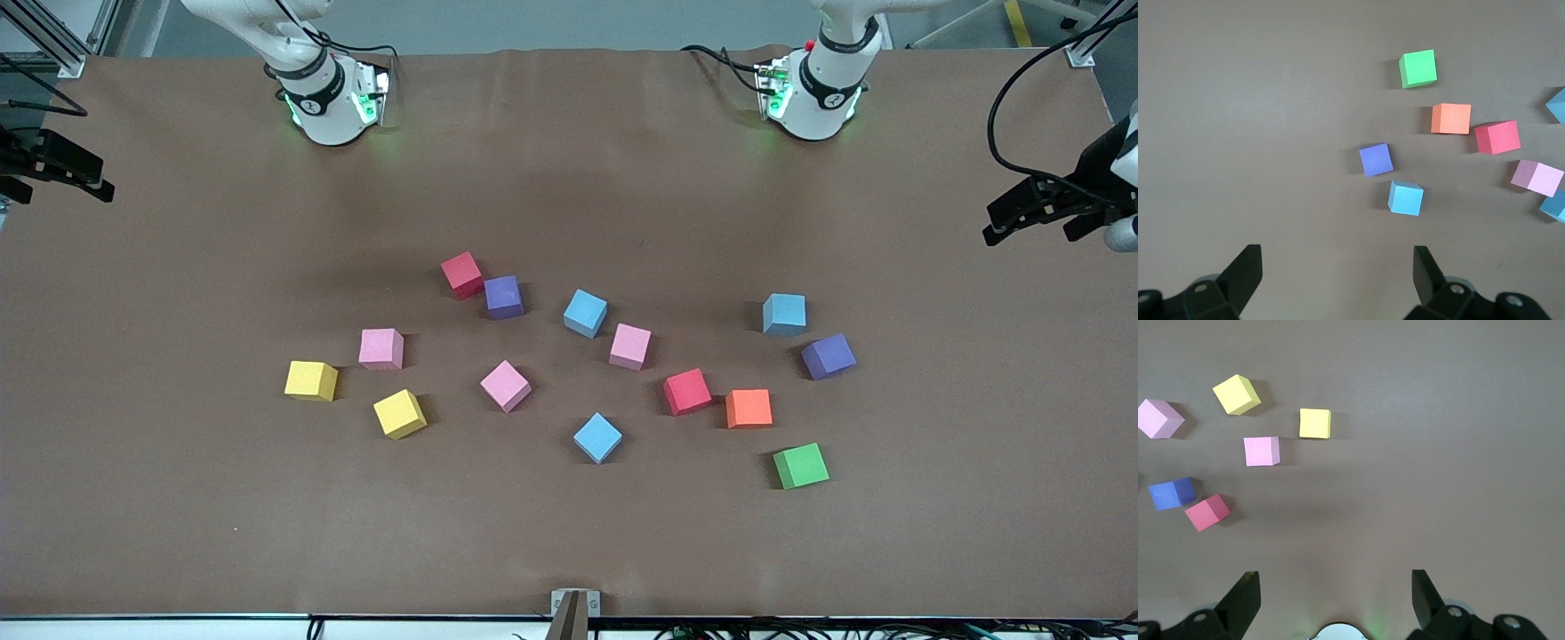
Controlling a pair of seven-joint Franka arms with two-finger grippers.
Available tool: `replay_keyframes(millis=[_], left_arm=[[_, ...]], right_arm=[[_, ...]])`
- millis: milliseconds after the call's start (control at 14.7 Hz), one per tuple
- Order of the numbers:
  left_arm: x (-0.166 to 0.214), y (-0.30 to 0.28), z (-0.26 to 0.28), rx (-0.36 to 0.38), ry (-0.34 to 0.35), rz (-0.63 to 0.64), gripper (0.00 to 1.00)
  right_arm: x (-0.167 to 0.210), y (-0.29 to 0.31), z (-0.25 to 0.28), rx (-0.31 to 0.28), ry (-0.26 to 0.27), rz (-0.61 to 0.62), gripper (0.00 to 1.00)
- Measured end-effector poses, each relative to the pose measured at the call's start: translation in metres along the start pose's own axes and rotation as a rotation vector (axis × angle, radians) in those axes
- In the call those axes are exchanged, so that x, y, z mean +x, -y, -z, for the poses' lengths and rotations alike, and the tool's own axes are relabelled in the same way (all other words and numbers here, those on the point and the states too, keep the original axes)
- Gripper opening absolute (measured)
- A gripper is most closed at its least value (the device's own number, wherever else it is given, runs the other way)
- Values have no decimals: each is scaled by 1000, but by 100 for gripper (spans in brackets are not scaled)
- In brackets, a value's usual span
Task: Arrange 11 blocks into digit 3
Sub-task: 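Reach the left gripper toward the light blue cube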
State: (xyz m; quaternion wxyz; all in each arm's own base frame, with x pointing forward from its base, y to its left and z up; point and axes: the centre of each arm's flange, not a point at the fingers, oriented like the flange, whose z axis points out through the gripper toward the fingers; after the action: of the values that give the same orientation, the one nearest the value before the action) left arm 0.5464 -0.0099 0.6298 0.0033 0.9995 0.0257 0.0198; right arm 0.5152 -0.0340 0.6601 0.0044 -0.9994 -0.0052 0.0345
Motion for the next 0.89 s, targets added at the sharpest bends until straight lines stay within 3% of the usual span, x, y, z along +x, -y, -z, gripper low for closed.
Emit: replay_keyframes(millis=[614, 886], left_arm=[[0, 0, -5, 1, 15, 18, 100], [-4, -3, -55, 14, 193, 24, 100]], right_arm=[[-7, 0, 1, 0, -28, 1, 100], [-6, 0, 1, 0, -35, 27, 100]])
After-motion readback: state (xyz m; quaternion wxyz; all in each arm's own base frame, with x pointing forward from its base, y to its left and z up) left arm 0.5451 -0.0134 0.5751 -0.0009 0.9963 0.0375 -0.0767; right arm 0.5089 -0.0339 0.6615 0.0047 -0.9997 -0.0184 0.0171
